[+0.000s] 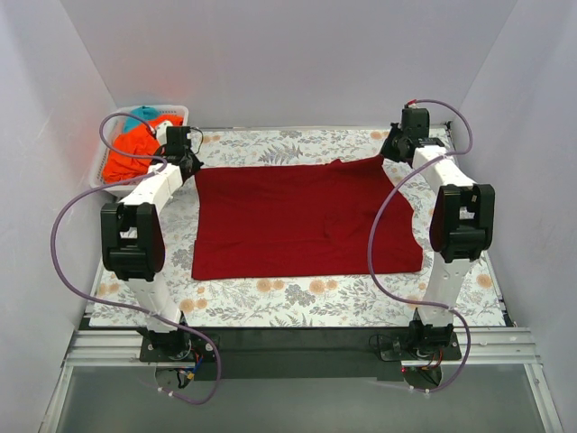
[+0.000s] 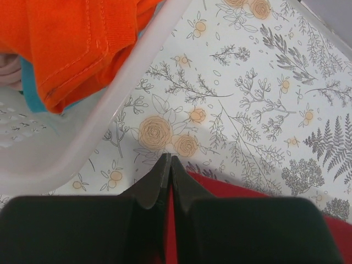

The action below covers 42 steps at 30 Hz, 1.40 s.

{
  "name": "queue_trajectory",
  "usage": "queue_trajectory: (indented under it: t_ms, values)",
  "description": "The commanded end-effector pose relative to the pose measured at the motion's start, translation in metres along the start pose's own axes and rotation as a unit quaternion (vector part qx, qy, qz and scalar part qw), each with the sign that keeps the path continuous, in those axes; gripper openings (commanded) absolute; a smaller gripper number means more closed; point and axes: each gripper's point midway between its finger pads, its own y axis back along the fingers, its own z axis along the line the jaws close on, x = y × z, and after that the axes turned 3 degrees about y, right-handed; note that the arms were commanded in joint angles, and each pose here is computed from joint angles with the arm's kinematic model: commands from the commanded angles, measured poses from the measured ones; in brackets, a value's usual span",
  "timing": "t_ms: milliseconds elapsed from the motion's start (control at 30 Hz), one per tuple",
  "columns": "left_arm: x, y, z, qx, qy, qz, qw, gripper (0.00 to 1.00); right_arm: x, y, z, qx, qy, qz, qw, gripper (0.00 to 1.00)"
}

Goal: Fold and stack the t-shirts
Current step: Fold the tshirt

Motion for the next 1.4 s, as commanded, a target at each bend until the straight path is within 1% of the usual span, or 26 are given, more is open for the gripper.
queue_trajectory:
  t_ms: [0, 233, 433, 700, 867, 1200, 1367]
  values:
    - [-0.024, 0.031, 0.002, 0.009, 0.013, -0.031, 0.999, 0.0, -0.021, 0.026, 0.006, -0.013, 0.005, -0.036, 0.999, 0.01]
    - [-0.031, 0.052, 0.003, 0.018, 0.011, -0.038, 0.999, 0.0, -0.025, 0.067, 0.014, -0.035, 0.006, -0.054, 0.998, 0.01]
    - [-0.025, 0.063, 0.008, 0.024, 0.009, -0.029, 0.999, 0.0, -0.029, 0.095, 0.016, -0.04, 0.009, -0.072, 0.997, 0.01]
    - [-0.012, 0.082, 0.02, 0.024, 0.014, -0.016, 0.999, 0.0, -0.003, 0.114, 0.005, -0.03, 0.009, -0.063, 0.998, 0.01]
    - [-0.006, 0.089, 0.028, 0.021, 0.007, -0.013, 1.0, 0.0, 0.004, 0.129, 0.001, -0.027, 0.01, -0.066, 0.997, 0.01]
    - [0.011, 0.095, 0.041, 0.009, 0.002, 0.008, 1.0, 0.0, 0.028, 0.153, -0.006, -0.027, 0.008, -0.062, 0.998, 0.01]
    - [0.021, 0.098, 0.05, 0.0, -0.002, 0.017, 1.0, 0.0, 0.045, 0.156, -0.011, -0.023, 0.003, -0.048, 0.999, 0.01]
